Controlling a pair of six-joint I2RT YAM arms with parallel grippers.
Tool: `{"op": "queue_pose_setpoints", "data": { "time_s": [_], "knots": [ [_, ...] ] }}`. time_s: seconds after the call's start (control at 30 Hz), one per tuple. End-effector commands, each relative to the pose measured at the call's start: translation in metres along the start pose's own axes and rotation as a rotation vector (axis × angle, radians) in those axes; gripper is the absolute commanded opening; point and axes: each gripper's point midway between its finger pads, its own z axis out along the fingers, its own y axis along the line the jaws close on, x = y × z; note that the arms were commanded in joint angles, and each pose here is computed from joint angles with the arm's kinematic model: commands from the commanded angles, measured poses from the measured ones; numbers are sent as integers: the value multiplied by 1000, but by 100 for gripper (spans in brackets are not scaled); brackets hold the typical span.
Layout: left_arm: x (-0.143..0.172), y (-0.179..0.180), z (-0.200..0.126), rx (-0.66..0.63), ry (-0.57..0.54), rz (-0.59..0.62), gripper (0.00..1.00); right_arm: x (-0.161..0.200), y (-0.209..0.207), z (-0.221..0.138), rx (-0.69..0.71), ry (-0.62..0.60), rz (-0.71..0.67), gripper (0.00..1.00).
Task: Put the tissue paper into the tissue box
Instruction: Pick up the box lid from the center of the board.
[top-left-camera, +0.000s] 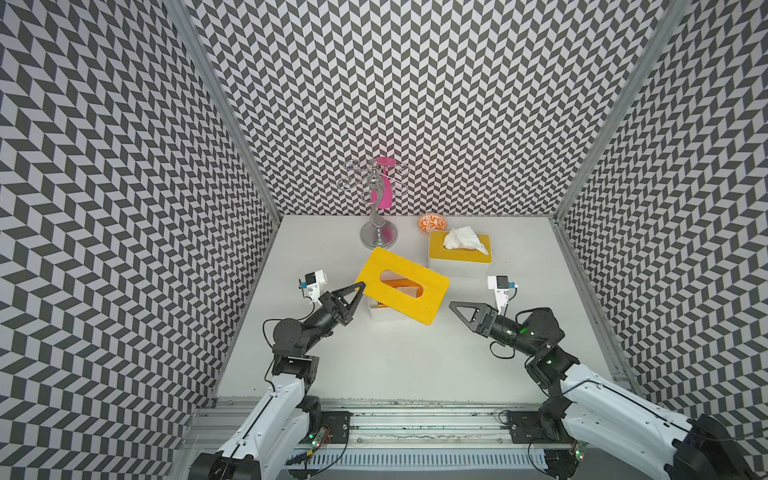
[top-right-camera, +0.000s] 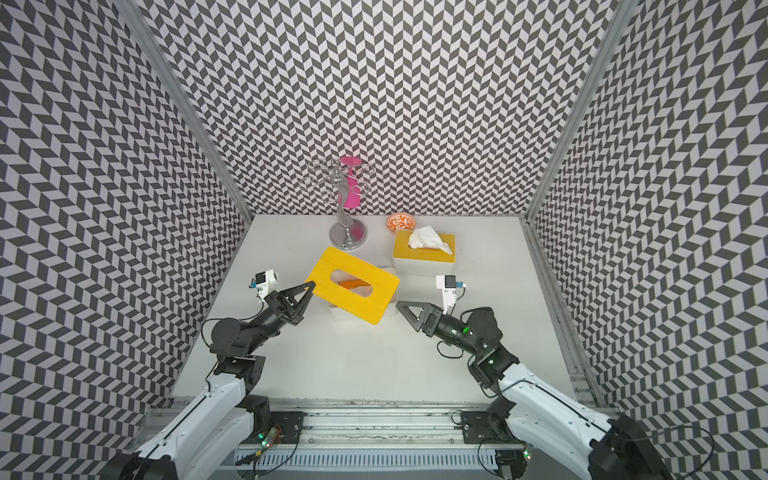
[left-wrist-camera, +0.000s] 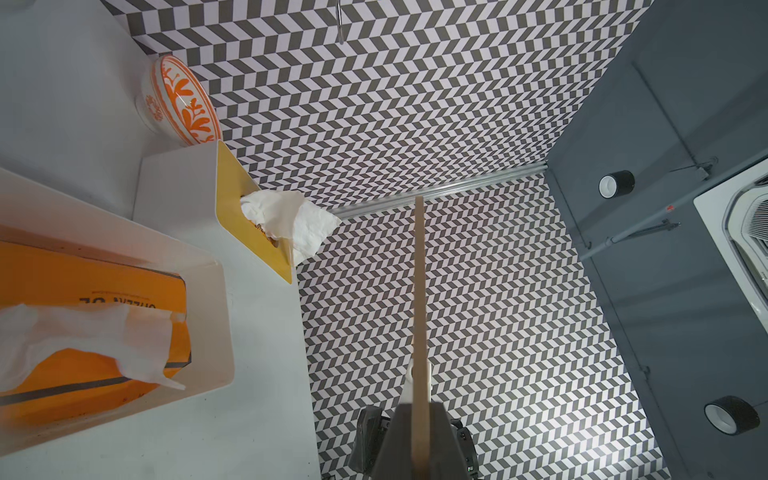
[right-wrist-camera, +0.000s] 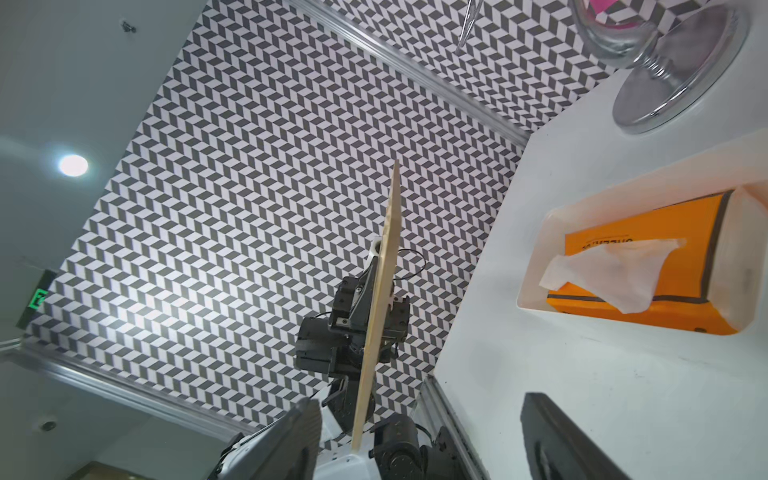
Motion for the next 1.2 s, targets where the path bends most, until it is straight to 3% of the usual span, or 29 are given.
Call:
{"op": "queue_pose_setpoints", "data": {
  "time_s": [0.0,0.37,1.17],
  "knots": [
    [1,-17,-1,52,11,27,0,-9,41,0,-155,-2,-27,75],
    [1,-16,0,47,11,24,0,0,50,17,-201,121,33,63],
    [2,-3,-3,11,3,35,0,-11,40,31,-214,22,163,32]
  ]
}}
